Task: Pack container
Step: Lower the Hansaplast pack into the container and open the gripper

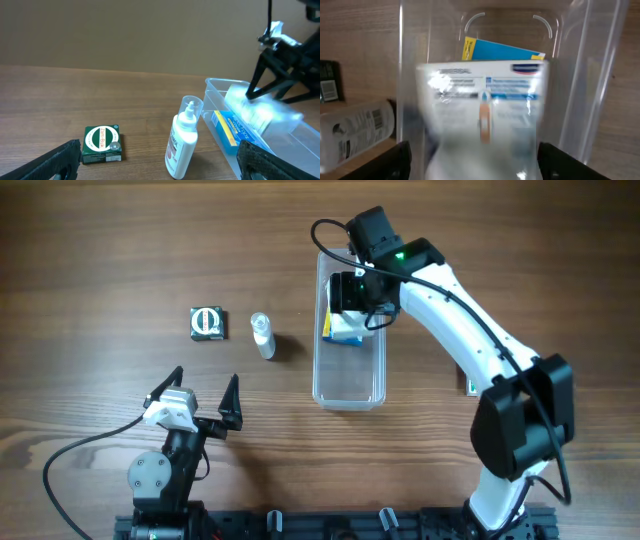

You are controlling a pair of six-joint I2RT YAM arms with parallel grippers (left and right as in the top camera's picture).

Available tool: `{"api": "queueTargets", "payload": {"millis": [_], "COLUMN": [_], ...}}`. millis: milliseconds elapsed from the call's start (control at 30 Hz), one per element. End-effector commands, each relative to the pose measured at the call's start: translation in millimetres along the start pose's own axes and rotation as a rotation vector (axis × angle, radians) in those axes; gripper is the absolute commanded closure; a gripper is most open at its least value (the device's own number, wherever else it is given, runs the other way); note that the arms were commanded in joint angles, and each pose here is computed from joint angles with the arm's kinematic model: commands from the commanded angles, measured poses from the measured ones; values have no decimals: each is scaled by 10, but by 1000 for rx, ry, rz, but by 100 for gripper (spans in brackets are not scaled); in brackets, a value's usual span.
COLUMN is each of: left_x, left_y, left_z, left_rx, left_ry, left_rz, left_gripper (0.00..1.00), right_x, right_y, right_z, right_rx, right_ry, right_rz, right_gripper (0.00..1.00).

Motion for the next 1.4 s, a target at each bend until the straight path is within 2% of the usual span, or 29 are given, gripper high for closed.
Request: {"api": "queueTargets", "payload": {"millis": [0, 200, 300, 367, 467, 600, 700, 933, 1367], "left_x": [-18, -18, -18, -18, -18, -18, -18, -18, -18], "left_y": [-1, -1, -1, -1, -1, -1, -1, -1, -1], "left_z": [-2, -2, -2, -2, -2, -2, -2, -2, -2], "left_rx": [-6, -6, -6, -6, -6, -6, -6, -6, -6], "left_ry": [19, 19, 19, 19, 19, 19, 19, 19, 19], "left_rz": [3, 3, 3, 3, 3, 3, 3, 3, 3], "left_gripper": [0, 0, 0, 0, 0, 0, 0, 0, 0], "right_x": [36, 172, 247, 137, -191, -451, -636, -901, -1067], "right_y": [135, 103, -164, -400, -456, -485, -505, -222, 137], "right_z": [-31, 15, 84, 58, -51, -122, -95, 102, 14], "right_rx": [-16, 3, 35, 18, -27, -60, -54, -51, -57], "right_ry": [47, 60, 34, -24, -62, -71, -92, -134, -101], "right_rz": [-6, -59, -99, -83, 48, 157, 233, 269, 277], "right_gripper": [17, 16, 16, 28, 44, 95, 96, 96, 96]}}
Point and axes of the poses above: each gripper's point midway between its finger pads, its own y axis out along the fingers, its own z axis along the line the jaws close on, x = y × z, the point moved 1 cm from there along -y, back along the fingers, and after that the axes turned 7 degrees about -y, right-handed, at the moved point
